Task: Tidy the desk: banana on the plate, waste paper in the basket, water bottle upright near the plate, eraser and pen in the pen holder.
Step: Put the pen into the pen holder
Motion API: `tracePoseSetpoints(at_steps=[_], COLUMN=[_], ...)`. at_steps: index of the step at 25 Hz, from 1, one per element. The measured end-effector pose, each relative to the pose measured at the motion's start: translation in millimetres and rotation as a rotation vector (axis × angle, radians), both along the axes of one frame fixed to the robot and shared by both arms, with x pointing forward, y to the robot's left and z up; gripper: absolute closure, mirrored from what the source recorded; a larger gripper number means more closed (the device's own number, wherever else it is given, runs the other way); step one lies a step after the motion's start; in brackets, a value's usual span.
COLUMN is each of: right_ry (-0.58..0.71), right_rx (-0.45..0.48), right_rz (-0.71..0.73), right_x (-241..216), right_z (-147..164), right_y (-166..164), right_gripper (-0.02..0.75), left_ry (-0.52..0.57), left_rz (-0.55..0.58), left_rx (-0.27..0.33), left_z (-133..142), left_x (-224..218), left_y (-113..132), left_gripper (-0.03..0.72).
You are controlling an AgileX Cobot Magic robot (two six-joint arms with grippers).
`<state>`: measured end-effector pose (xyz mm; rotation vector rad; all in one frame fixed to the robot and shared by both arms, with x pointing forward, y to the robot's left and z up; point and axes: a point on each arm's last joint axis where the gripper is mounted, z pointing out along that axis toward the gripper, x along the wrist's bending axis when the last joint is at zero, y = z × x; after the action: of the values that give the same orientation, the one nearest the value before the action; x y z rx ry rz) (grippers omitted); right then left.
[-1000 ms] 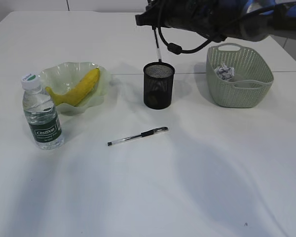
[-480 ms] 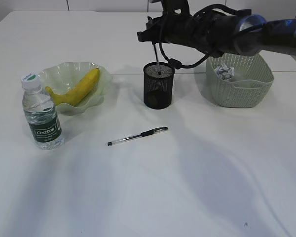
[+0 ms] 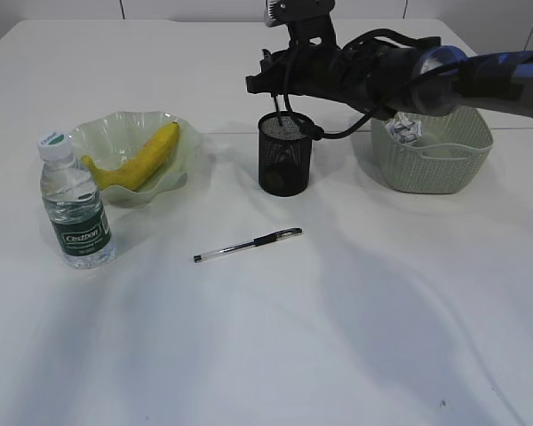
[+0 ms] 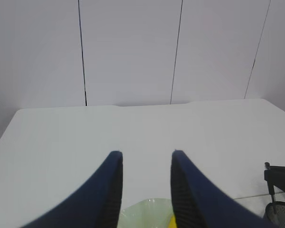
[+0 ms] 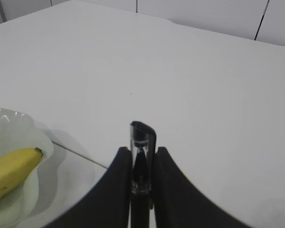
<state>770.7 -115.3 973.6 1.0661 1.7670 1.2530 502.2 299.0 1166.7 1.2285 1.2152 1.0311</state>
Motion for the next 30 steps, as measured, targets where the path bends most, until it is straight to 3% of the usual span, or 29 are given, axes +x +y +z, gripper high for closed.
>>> tracePoseSetpoints(at_steps=[19,30], right_ry=[0.0,0.006], right_rx=[0.0,0.02], right_rz=[0.0,-0.006], right_x=[0.0,0.0], right_z=[0.0,0.2], right_y=[0.0,0.1], right_gripper=[0.616,0.484], left_ry=[0.0,0.0], left_rz=[0.0,0.0], left_rx=[0.004,0.004], left_z=[-0.1,-0.1], left_x=[0.0,0.0], left_y=[0.0,0.0], left_gripper=[0.449,0.449])
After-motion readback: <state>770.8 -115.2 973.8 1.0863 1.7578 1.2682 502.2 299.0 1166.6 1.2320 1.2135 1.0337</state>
